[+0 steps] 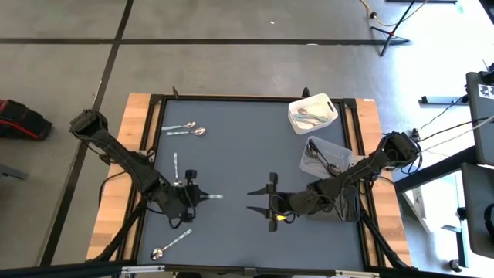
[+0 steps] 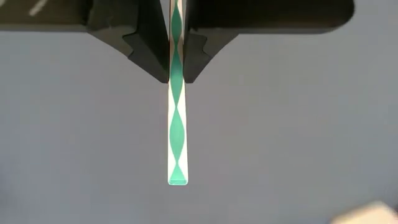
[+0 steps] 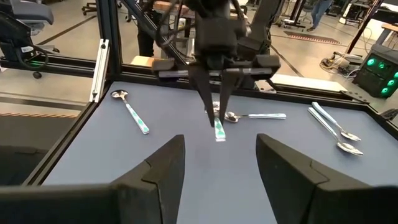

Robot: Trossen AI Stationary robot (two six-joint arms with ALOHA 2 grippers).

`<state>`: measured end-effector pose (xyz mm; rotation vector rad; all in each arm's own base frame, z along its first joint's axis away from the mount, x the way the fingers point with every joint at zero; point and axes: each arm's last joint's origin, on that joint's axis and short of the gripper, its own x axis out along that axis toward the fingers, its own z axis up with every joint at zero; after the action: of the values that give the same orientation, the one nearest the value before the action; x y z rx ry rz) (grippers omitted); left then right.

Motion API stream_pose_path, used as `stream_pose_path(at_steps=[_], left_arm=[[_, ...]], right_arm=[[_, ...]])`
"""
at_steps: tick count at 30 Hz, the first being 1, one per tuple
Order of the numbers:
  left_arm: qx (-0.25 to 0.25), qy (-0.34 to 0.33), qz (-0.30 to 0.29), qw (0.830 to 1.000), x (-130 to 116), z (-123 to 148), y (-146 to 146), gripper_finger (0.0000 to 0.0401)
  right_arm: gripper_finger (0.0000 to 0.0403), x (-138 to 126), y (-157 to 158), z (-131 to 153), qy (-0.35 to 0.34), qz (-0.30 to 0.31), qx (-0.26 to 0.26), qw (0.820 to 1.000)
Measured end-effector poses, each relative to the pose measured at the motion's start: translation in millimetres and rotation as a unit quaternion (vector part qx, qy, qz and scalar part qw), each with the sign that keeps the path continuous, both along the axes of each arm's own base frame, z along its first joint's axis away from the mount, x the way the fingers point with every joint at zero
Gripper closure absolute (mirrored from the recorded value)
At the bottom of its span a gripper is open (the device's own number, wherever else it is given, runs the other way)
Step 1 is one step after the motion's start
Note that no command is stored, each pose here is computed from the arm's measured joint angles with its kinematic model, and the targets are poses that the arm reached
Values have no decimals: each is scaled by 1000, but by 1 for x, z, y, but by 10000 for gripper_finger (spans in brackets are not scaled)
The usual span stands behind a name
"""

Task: Sort silverware by color (type)
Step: Put the middle right white and blue spoon into the black bin

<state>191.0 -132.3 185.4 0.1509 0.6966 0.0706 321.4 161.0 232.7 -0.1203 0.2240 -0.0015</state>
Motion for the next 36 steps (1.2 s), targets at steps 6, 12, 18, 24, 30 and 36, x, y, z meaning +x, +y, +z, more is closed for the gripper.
stream_pose_path(at_steps=[6, 12, 18, 24, 30, 36], left_arm=[[31, -110, -2, 993, 7, 11, -8, 374], [41, -191, 7, 981, 4, -1, -15, 373], [29, -234, -22, 972, 9, -2, -28, 373], [46, -280, -82, 955, 12, -4, -46, 372], [49, -311, -86, 945, 15, -7, -52, 372], [51, -309, -85, 946, 16, -8, -52, 372]], right_arm=[[220, 0, 0, 0, -2, -1, 2, 1000], [220, 2, 2, 2, -20, 5, 47, 999], [220, 10, -1, -6, -22, 1, 36, 999], [220, 38, -9, -19, -49, 25, 32, 998], [220, 64, 5, -30, -76, 86, -19, 993], [220, 81, 13, -23, -97, 106, -28, 989]])
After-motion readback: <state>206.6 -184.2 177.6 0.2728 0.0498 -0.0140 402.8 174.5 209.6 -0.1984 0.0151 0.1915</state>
